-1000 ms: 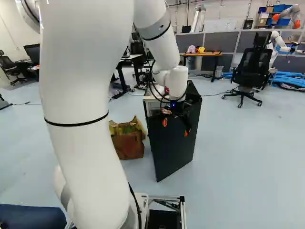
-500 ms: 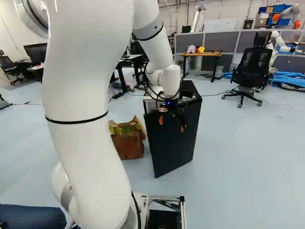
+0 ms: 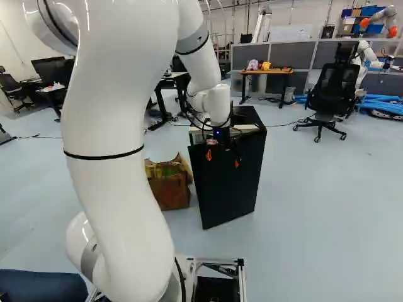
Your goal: Grab a drink from the fridge
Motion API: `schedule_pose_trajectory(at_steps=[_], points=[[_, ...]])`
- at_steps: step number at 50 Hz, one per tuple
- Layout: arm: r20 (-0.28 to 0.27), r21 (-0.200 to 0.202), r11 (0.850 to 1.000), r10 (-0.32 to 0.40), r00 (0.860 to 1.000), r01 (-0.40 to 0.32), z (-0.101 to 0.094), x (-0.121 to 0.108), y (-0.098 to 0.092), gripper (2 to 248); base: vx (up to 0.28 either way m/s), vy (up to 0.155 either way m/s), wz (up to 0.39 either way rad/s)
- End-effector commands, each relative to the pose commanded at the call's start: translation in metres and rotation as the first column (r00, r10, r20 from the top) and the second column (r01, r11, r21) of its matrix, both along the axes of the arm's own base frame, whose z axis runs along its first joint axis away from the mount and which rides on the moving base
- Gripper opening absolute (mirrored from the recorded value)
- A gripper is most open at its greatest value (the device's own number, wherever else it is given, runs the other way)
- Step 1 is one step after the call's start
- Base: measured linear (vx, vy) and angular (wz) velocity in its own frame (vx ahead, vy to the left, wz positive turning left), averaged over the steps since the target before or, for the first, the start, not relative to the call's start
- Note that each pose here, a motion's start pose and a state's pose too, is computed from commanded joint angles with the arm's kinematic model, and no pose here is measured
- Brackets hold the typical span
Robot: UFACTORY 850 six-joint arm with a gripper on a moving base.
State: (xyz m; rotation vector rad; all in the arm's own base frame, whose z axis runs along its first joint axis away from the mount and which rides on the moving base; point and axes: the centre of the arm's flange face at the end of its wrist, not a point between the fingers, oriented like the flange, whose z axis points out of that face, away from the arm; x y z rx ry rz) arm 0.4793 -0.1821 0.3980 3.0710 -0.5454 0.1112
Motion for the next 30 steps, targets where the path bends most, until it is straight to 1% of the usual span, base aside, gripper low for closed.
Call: schedule_pose_trajectory(at_steps=[15,30], points=[[0.038,-0.021,0.999,0.044,0.998,-0.044,0.001,0.020,0.011,247,0.000,0.000,0.000],[0.089,-0.048,0.996,0.086,0.992,-0.082,0.001,0.041,0.022,247,0.000,0.000,0.000]])
